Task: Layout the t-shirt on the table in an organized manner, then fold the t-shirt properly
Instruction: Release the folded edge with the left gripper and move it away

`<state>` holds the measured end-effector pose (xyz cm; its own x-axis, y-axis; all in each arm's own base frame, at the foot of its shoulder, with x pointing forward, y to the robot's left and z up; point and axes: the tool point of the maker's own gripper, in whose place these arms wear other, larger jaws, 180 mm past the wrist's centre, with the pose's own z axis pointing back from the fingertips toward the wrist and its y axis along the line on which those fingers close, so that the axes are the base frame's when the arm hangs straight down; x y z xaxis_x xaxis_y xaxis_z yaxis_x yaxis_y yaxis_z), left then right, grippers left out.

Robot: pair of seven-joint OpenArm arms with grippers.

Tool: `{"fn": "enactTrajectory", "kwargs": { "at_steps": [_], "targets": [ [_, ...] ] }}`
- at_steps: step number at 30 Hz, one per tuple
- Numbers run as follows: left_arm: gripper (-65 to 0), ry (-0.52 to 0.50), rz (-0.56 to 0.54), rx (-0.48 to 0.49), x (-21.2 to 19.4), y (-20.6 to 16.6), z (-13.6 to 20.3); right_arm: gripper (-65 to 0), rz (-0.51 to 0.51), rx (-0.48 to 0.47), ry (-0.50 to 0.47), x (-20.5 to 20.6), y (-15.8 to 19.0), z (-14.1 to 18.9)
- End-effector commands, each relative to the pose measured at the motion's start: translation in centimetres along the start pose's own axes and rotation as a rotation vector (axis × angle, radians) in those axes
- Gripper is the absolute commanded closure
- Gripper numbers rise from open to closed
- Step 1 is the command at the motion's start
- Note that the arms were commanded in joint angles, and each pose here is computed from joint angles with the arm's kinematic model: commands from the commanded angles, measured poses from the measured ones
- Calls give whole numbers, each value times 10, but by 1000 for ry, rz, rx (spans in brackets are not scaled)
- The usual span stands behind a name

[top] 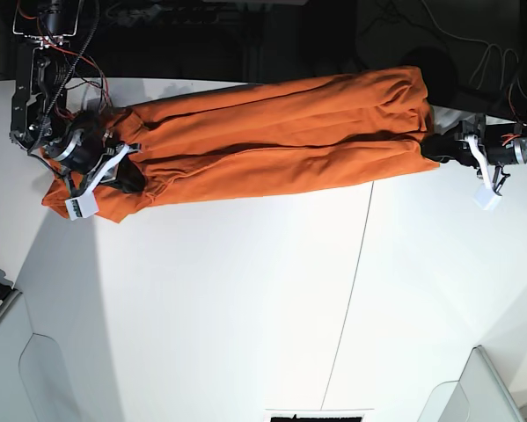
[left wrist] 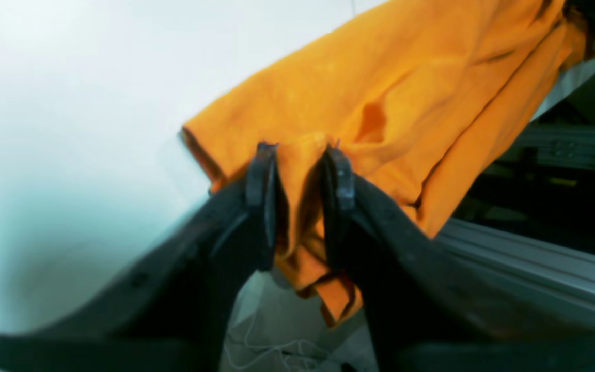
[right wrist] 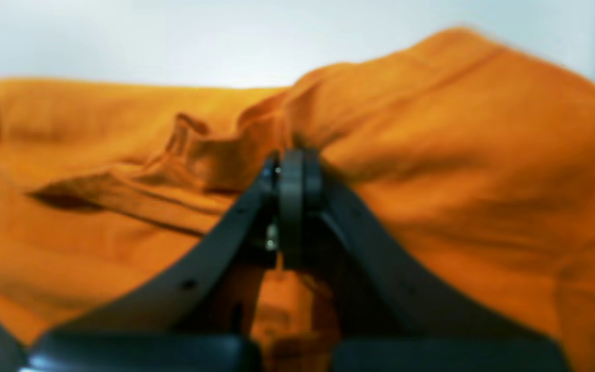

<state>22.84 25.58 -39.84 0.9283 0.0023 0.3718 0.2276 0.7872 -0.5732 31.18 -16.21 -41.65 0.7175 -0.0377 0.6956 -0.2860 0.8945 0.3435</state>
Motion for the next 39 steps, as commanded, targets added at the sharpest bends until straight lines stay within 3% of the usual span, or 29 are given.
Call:
{"fn": "enactTrajectory", "kwargs": {
  "at_steps": [1, 4, 7, 10, 16, 22, 28, 30, 35, 39],
  "targets": [
    [-168, -18, -29, 13, 9, 1, 8, 0, 19, -45, -15, 9, -16, 4],
    [-154, 8, -37, 36, -1, 4, -2, 0, 9, -61, -5, 5, -24, 2],
    [-86, 5, -39, 27, -6, -1, -20, 0, 21, -73, -3, 8, -27, 1],
    [-82, -10, -57, 26, -6, -7, -39, 0, 32, -75, -18, 18, -28, 0],
    [-82, 91, -181, 77, -19, -16, -84, 0, 54, -164, -10, 28, -46, 2],
    [-82, 114, -346, 134, 12, -18, -114, 0, 61, -223, -2, 31, -61, 9],
    [-85, 60, -358, 140, 66, -19, -119, 0, 51, -271, 6, 30, -70, 12],
    [-117, 8, -359, 120, 89, -27, -114, 0, 51, -270, 5, 30, -70, 11],
    [-293, -66, -323, 37, 123, -45, -93, 0, 46, -261, 9, 27, -68, 11],
    [-299, -25, -284, -9, 115, -47, -77, 0, 44, -262, 14, 25, -68, 11]
  ]
}}
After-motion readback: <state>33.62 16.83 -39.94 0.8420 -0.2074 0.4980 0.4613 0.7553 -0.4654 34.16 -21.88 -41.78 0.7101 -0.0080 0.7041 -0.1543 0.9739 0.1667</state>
